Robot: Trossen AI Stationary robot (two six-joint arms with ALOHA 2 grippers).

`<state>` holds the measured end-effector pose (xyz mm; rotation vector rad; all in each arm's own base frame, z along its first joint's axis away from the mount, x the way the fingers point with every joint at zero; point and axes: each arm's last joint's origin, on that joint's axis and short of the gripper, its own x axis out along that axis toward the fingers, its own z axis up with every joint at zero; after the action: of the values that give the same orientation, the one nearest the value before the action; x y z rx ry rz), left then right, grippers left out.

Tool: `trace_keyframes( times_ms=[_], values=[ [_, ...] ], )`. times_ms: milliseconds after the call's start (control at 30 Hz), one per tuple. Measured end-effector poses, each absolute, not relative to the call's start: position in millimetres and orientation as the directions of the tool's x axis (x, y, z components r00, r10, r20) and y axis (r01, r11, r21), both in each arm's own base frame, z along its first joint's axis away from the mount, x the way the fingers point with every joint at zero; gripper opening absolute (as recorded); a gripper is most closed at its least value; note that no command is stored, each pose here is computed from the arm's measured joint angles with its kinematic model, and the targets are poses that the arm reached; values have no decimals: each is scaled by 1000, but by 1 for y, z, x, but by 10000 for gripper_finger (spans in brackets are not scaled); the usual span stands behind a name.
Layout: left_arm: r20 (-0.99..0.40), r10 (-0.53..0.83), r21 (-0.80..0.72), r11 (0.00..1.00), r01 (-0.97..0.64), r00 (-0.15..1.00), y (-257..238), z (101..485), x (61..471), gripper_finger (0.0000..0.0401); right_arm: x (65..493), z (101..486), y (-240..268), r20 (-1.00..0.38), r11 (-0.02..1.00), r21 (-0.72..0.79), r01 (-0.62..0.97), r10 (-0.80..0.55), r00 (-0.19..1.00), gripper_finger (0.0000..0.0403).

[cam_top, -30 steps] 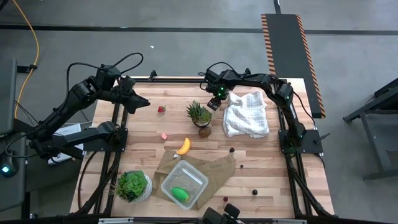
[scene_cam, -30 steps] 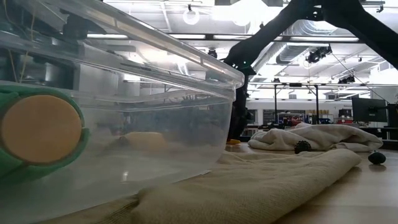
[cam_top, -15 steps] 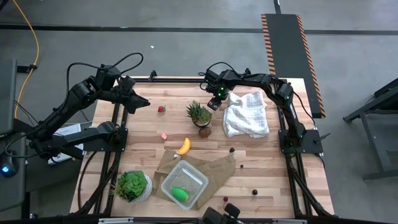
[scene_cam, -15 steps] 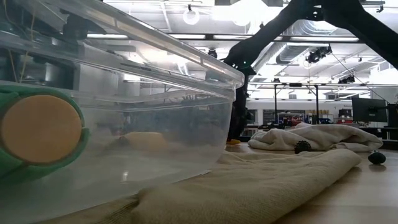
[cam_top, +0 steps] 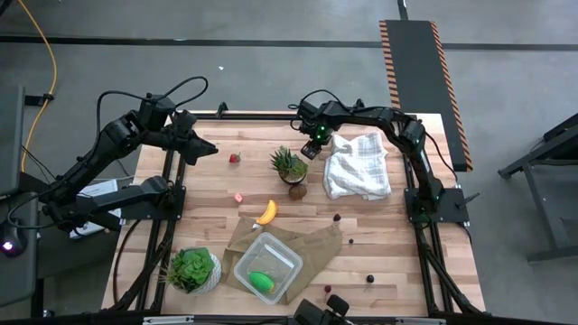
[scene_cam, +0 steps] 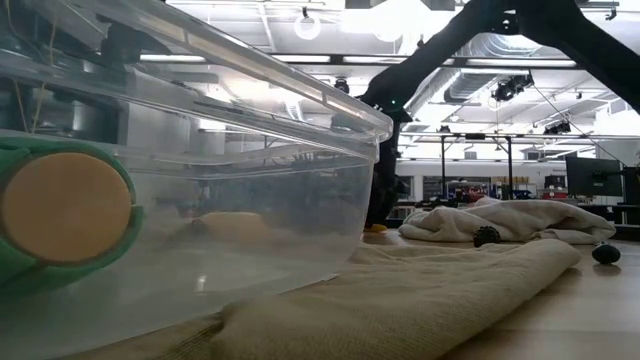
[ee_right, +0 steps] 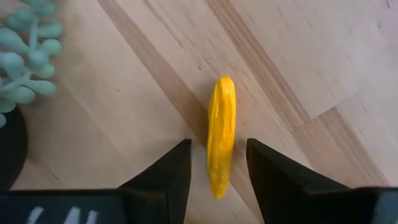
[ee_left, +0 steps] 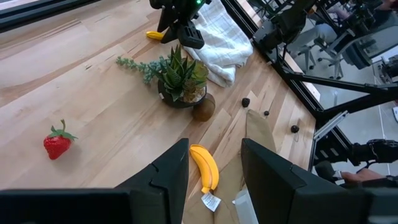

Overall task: Pick and placing Produce into tupperware
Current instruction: Put the yellow corn into the container

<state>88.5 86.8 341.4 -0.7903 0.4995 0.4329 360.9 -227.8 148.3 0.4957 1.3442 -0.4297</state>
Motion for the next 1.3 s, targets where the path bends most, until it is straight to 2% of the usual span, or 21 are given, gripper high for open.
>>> trace_keyframes(
  times_ms=[933,1300],
  values=[
    [-572,179,-559,629,-541,800,87,341,88,133,361,148,-228,-984,803,97,588,-11,178,47],
    [-572,179,-558,630,-540,800,87,341,89,133,365,156,-230,-981,795,101,599,-21,194,40]
  ],
)
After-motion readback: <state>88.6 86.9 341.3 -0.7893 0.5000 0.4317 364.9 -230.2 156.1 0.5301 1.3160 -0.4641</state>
